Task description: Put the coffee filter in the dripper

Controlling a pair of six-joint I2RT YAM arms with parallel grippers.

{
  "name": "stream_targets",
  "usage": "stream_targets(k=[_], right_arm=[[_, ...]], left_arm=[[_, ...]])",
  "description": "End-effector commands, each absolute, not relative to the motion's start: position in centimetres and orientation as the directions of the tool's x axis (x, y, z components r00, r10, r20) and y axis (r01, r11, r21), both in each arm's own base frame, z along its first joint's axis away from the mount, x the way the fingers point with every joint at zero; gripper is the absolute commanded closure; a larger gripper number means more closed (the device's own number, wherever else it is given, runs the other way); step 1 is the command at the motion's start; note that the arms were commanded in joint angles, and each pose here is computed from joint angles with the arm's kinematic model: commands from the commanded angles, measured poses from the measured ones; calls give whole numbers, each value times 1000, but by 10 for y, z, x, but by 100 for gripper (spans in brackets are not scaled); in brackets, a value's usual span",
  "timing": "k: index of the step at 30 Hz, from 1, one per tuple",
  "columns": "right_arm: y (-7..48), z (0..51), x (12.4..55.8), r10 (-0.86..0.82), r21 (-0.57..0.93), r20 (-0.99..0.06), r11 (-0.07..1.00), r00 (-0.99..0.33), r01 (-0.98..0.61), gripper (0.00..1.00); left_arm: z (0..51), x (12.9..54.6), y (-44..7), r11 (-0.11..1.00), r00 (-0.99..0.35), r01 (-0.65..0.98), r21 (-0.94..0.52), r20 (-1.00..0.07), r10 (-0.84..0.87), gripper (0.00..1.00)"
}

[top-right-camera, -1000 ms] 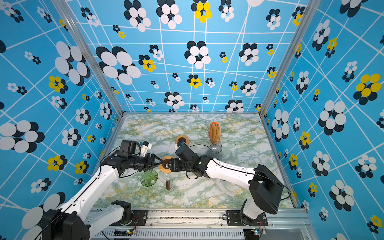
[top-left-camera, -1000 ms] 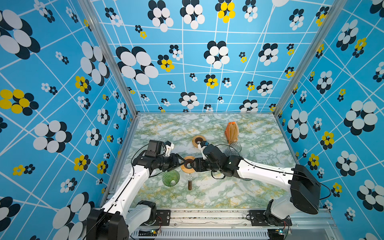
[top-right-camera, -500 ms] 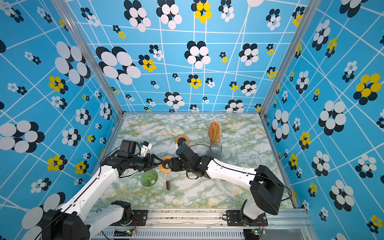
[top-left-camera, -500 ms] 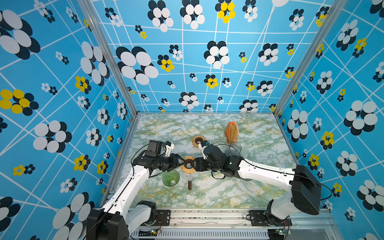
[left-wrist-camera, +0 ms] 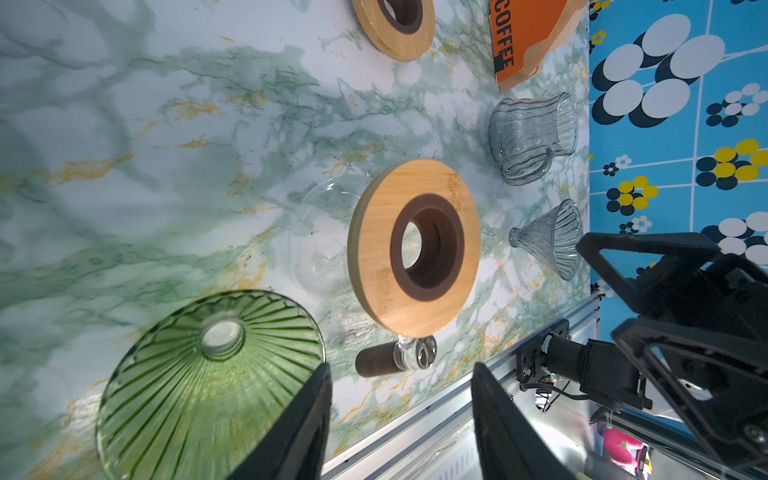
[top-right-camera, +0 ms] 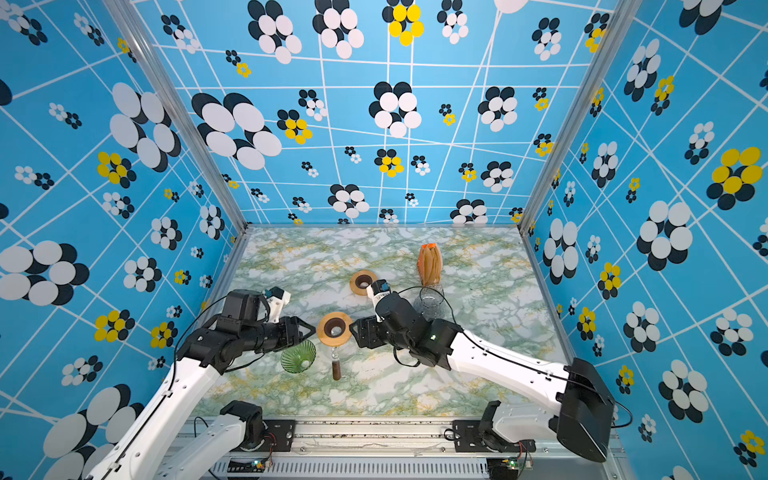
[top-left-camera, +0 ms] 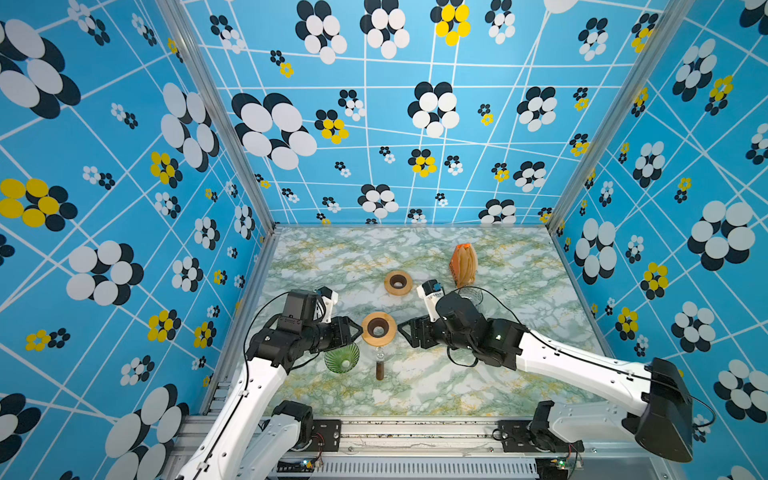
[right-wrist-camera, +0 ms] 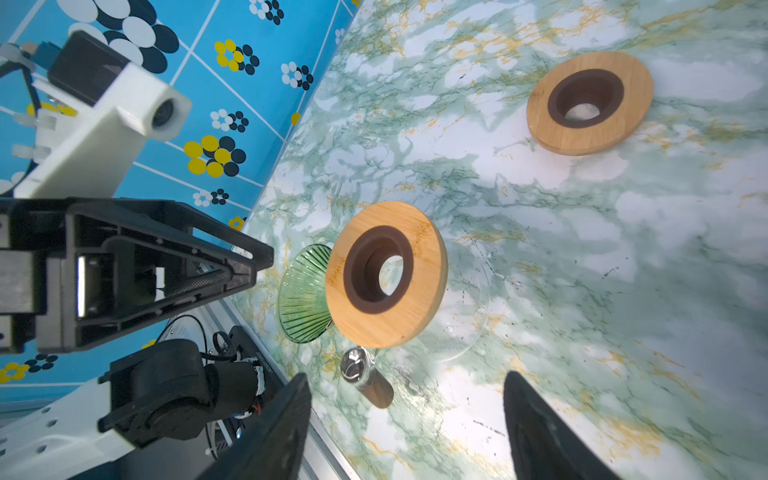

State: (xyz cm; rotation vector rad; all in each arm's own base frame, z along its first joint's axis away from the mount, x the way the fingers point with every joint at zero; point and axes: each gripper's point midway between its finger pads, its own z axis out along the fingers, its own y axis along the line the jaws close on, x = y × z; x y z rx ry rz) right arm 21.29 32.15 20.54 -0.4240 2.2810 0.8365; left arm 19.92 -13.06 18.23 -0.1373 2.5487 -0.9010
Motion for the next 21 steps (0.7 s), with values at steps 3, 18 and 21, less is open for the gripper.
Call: stream_targets(k=[3, 18, 21], right_arm=[[285, 208, 196, -157, 357, -714, 757, -682, -547, 15], [229, 233, 151, -200, 336, -754, 701, -625, -629, 1], [221, 232, 151, -191, 322, -764, 715, -616, -621, 1]], left_arm=[[177, 173, -103, 849, -889, -87, -521, -344, -302, 45], [121, 135, -72, 836, -830, -392, -384, -244, -501, 46], [110, 139, -77, 819, -822, -411, -401, -224, -523, 46]])
